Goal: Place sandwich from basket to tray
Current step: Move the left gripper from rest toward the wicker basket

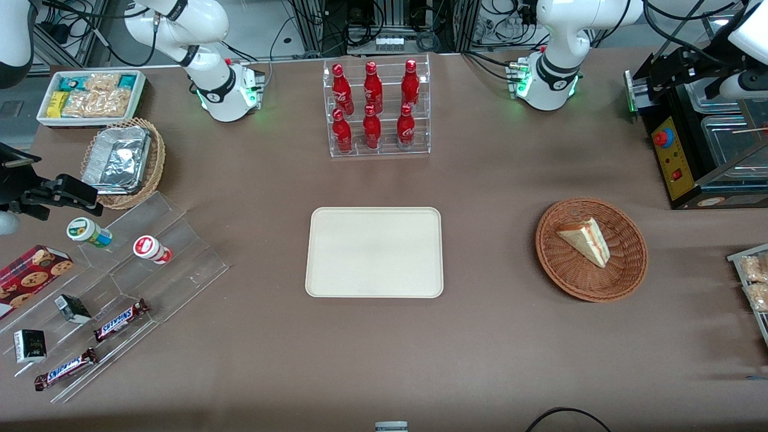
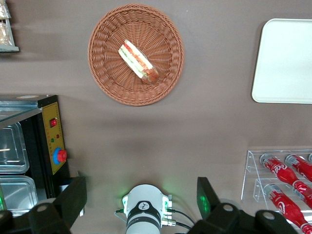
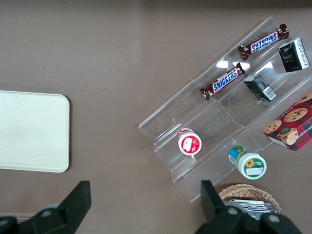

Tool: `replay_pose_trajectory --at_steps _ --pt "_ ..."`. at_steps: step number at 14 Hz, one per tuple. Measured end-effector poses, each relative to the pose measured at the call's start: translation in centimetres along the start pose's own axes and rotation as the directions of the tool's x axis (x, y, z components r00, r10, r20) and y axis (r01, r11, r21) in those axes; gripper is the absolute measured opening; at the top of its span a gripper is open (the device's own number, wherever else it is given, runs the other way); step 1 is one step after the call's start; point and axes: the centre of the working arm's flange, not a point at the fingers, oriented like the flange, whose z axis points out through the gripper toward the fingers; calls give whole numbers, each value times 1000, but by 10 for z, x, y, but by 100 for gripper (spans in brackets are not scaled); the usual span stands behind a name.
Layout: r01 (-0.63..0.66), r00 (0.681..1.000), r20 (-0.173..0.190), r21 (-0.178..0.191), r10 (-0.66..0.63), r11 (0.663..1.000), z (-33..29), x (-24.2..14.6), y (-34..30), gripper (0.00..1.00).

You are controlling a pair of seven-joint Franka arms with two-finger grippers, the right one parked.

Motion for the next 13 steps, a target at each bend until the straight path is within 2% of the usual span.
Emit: replay_pose_trajectory --at_steps 3,5,7,8,10,13 --pt "2 1000 3 11 -2 1000 2 2 -1 100" --pt "11 1000 23 31 -12 999 11 11 -3 100" --pt "35 999 36 75 -37 997 28 32 -8 100" --pt "58 997 47 86 -63 995 40 44 -9 100" --pt "123 989 74 93 -130 988 62 65 -12 100" --pt "187 977 88 107 -196 977 97 97 -28 100"
